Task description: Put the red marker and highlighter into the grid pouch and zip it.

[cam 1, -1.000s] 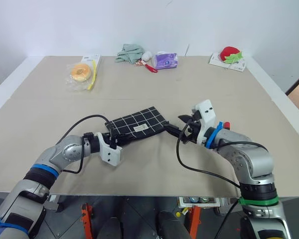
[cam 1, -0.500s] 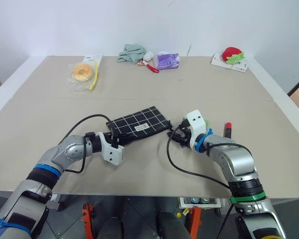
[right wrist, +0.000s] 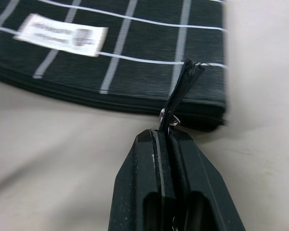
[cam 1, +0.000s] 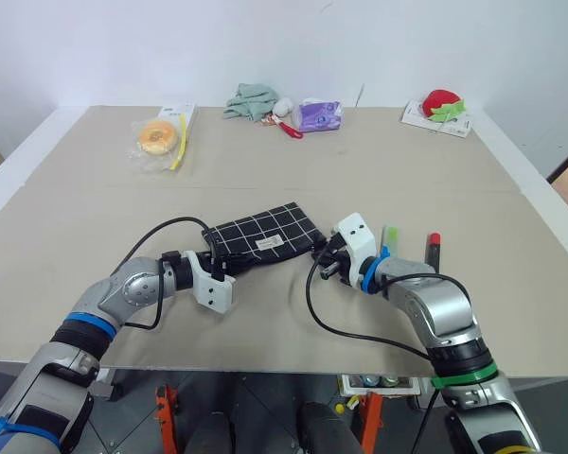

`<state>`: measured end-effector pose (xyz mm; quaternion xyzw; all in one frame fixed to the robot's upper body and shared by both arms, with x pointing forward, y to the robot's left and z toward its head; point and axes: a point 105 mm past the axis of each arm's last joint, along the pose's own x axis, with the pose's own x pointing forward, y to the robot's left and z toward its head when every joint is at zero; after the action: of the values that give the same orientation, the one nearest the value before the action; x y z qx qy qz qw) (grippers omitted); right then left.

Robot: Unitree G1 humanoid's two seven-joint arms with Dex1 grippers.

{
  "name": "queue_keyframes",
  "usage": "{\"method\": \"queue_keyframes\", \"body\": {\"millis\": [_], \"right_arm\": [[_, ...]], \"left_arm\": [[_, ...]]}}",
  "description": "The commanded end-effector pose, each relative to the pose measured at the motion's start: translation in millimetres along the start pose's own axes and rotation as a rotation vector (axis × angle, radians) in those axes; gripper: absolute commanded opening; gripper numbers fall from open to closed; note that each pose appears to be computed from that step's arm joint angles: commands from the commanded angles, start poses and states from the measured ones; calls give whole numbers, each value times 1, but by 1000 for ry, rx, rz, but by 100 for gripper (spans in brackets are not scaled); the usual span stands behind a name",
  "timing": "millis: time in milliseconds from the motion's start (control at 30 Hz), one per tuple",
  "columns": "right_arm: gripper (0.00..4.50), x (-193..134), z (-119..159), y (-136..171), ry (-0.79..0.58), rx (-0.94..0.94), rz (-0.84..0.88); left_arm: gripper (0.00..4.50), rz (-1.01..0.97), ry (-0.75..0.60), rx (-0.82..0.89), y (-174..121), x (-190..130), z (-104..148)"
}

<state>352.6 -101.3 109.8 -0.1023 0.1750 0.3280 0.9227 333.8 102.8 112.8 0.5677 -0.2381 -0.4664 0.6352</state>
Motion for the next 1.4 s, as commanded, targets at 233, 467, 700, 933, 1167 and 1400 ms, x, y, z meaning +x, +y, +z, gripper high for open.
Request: {"method": "queue_keyframes", "body": {"millis": [233, 467, 700, 933, 1167, 1400], "right_arm": [[8, -1, 28, 45, -105, -57, 184], [8, -4, 46, 73, -168, -75, 291], [8, -1, 30, 82, -82, -124, 323], [8, 2, 15, 47, -5, -123, 174], [8, 4, 23, 60, -33, -133, 212], [8, 4, 33, 80, -77, -127, 286]], "left_arm": [[0, -43, -13, -39, -20, 7, 4], [0, -41, -14, -40, -19, 8, 4], [0, -21, -17, -47, -15, 8, 4], [0, -23, -14, -55, -16, 6, 4], [0, -15, -18, -62, -14, 7, 6], [0, -12, -16, -70, -14, 7, 5]]}}
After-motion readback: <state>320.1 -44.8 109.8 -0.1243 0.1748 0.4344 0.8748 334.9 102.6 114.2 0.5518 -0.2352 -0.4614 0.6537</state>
